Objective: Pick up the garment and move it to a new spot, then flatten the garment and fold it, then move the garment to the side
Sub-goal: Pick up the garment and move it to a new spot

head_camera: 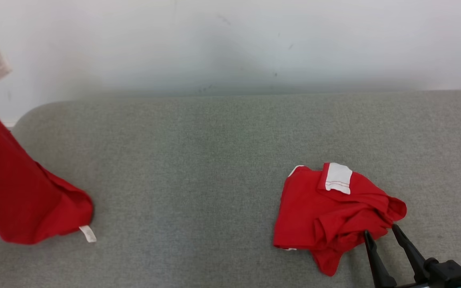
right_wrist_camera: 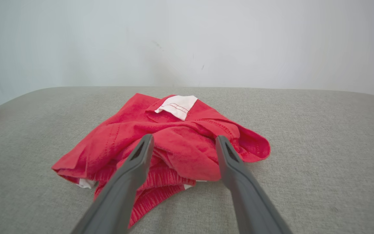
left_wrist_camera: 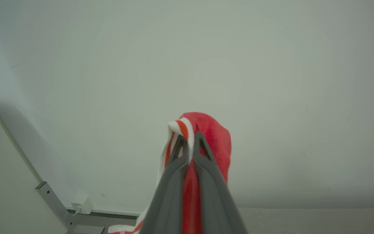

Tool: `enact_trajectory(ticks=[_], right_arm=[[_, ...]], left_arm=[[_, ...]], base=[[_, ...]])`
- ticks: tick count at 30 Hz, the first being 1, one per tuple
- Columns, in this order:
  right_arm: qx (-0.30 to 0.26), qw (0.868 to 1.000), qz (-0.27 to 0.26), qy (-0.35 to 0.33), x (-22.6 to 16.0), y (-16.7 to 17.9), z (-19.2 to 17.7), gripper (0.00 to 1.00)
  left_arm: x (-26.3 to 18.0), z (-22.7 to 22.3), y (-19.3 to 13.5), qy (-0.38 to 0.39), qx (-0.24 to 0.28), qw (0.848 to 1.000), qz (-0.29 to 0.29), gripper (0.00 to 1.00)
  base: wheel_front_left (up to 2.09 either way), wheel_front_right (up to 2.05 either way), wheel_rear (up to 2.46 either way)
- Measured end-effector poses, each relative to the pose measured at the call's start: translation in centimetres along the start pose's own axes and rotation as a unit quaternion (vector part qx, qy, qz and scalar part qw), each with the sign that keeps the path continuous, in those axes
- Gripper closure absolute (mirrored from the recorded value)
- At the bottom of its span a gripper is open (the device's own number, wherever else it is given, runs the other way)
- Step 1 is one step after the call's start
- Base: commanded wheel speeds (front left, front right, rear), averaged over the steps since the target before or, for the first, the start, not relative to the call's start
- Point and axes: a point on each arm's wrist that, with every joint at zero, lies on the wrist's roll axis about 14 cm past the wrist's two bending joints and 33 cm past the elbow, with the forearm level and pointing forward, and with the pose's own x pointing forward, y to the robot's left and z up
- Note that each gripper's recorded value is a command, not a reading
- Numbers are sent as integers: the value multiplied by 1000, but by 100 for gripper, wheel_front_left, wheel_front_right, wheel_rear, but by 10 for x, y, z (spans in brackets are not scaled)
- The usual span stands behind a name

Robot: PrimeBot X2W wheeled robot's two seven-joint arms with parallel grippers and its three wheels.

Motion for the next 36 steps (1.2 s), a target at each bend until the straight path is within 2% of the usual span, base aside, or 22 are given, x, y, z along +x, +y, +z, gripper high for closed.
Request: enact_trajectory(ticks=[4, 8, 13, 15, 16, 18, 19, 20, 25, 31, 36], right_arm=[[1, 1000, -3, 7, 2, -3, -5, 0], [0, 1000, -7, 13, 6, -8, -8, 0], [0, 1000, -11, 22, 8, -13, -14, 0], [-1, 1000, -12, 21, 9, -14, -13, 0], [-2, 1000, -14, 22, 9, -16, -13, 0], [-2, 1000, -18, 24, 7, -18, -14, 0], [-3, 1000, -19, 24, 6, -20, -14, 0], [-4, 999, -21, 24, 6, -21, -14, 0], [-6, 1000, -23, 19, 2, -22, -10, 0], [-7, 1000, -28, 3, -5, -22, 0, 0], [-11, 999, -35, -15, -15, -25, 12, 0]], left_arm=[[2, -57, 19, 65, -6, 997, 33, 100], [-3, -123, 7, 136, -24, 990, 24, 100], [-23, -206, -11, 230, -43, 972, 24, 100], [-31, -231, -17, 257, -57, 964, 30, 94], [-35, -241, -21, 268, -59, 961, 30, 87], [-40, -256, -27, 281, -65, 957, 31, 54], [-43, -261, -30, 287, -64, 955, 29, 25], [-46, -265, -32, 293, -65, 953, 28, 0], [-53, -271, -32, 298, -65, 952, 32, 0], [-48, -246, -42, 239, -67, 969, 17, 0], [-45, -206, -73, 152, -75, 985, -28, 0]], base=[[0, 0, 0], [0, 0, 0], [0, 0, 0], [0, 0, 0], [0, 0, 0], [0, 0, 0], [0, 0, 0], [0, 0, 0], [0, 0, 0], [0, 0, 0], [0, 0, 0]])
